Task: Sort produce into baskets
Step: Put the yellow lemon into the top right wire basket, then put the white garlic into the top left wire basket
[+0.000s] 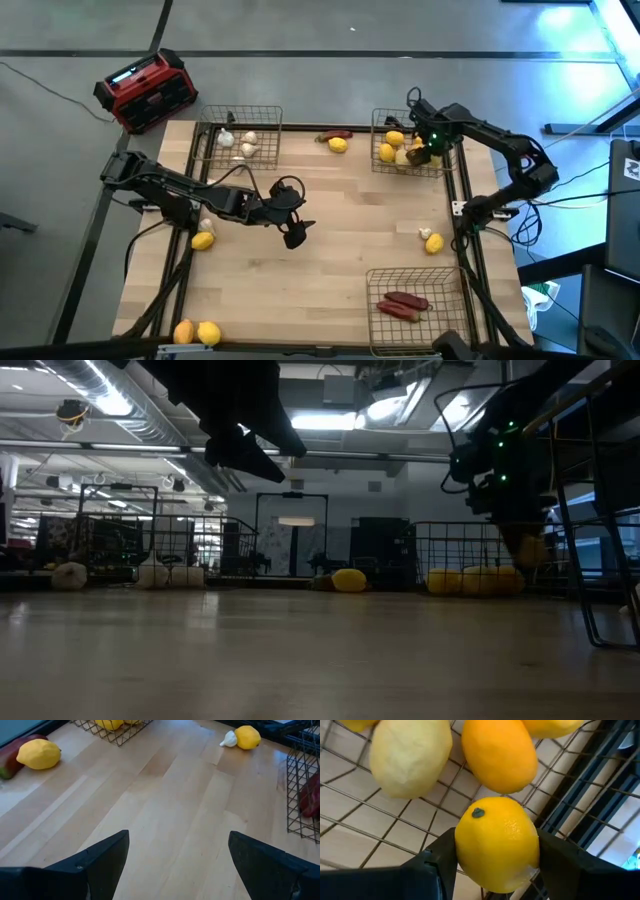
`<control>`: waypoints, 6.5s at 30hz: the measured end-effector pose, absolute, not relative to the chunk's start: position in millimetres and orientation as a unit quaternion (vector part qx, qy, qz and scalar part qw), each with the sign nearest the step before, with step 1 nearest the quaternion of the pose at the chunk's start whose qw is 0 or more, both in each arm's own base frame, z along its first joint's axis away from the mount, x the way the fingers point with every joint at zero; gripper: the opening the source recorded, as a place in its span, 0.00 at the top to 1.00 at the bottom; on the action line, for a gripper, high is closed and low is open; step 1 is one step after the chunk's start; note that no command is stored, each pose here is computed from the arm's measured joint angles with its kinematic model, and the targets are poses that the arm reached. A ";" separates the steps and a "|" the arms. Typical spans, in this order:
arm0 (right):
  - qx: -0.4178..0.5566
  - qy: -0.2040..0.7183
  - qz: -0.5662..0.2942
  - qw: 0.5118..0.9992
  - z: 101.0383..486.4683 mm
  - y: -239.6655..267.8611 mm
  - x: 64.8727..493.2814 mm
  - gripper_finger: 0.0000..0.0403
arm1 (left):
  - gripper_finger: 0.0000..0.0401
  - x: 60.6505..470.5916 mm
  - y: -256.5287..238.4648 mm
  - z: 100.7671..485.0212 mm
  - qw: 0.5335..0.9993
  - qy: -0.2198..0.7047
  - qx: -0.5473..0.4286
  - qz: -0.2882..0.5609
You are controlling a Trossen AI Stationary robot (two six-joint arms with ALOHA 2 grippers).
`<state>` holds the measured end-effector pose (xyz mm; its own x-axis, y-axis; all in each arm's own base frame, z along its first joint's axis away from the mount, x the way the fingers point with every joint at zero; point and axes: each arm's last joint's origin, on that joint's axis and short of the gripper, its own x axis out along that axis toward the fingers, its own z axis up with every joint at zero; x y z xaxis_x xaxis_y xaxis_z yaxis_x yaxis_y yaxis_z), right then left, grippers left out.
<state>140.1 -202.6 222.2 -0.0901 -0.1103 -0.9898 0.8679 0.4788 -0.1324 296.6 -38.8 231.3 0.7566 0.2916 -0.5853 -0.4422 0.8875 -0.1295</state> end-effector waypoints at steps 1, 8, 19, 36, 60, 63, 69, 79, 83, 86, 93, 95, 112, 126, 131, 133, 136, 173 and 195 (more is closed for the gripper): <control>0.309 0.619 -0.406 0.597 220.2 -203.4 140.7 0.47 | 0.16 296.6 -38.8 231.3 0.928 0.287 -0.131 0.198; 0.312 0.636 -0.396 0.584 209.5 -207.6 143.7 0.40 | 0.16 296.5 -38.7 231.2 0.928 0.287 -0.130 0.199; 0.311 0.640 -0.395 0.581 207.1 -208.7 144.3 0.31 | 0.16 296.5 -38.7 231.2 0.928 0.288 -0.128 0.198; 0.288 0.656 -0.382 0.583 226.5 -204.8 141.2 0.23 | 0.16 296.5 -38.7 231.1 0.928 0.288 -0.130 0.199; 0.263 0.535 -0.209 0.775 339.1 -73.5 183.6 0.24 | 0.16 296.6 -38.6 231.1 0.927 0.286 -0.137 0.201; 0.254 0.544 -0.186 0.777 338.9 -55.2 188.3 0.24 | 0.16 296.5 -39.3 231.0 0.927 0.287 -0.136 0.200; 0.233 0.572 -0.178 0.766 324.9 -27.4 193.7 0.24 | 0.16 296.2 -41.4 231.0 0.929 0.288 -0.129 0.195; 0.222 0.644 -0.196 0.705 272.3 -1.5 186.2 0.24 | 0.16 296.1 -42.7 231.0 0.929 0.289 -0.128 0.192; 0.227 0.670 -0.218 0.672 246.0 -0.4 178.4 0.24 | 0.16 296.1 -42.7 231.0 0.929 0.289 -0.128 0.192; 0.235 0.687 -0.223 0.650 224.6 0.3 172.0 0.24 | 0.16 296.1 -42.7 231.0 0.929 0.289 -0.128 0.192; 0.252 0.701 -0.216 0.632 187.1 1.7 161.8 0.24 | 0.16 296.1 -42.7 231.0 0.929 0.289 -0.128 0.193; 0.258 0.701 -0.215 0.629 180.1 1.9 159.6 0.24 | 0.16 296.1 -42.4 231.0 0.929 0.288 -0.128 0.193; 0.306 0.700 -0.190 0.617 146.5 5.0 148.9 0.32 | 0.16 296.2 -42.1 231.0 0.929 0.289 -0.127 0.193; 0.297 0.656 -0.163 0.675 150.8 5.4 164.5 0.74 | 0.16 296.2 -42.1 231.1 0.930 0.289 -0.122 0.191; 0.303 0.581 -0.110 0.748 163.4 12.5 189.2 0.71 | 0.16 298.4 -42.7 233.7 0.935 0.275 -0.126 0.183; 0.301 0.534 -0.086 0.786 168.8 15.6 200.7 0.71 | 0.16 299.6 -43.3 235.1 0.938 0.270 -0.127 0.174; 0.285 0.457 -0.049 0.841 177.4 21.2 216.9 0.71 | 0.16 301.3 -43.9 237.3 0.943 0.260 -0.127 0.162; 0.122 0.207 0.051 0.969 179.6 81.9 305.6 0.70 | 0.26 347.8 -41.4 198.0 0.943 0.248 -0.213 -0.065; 0.110 0.204 0.032 0.972 179.1 79.8 305.6 0.70 | 0.52 346.8 -41.1 195.8 0.943 0.257 -0.204 -0.055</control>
<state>305.6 79.8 179.1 0.9145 0.1070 -0.3901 -0.0173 0.9739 0.2265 346.8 -41.1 195.8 0.8617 -0.2086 -0.4626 -0.0015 0.9106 -0.4134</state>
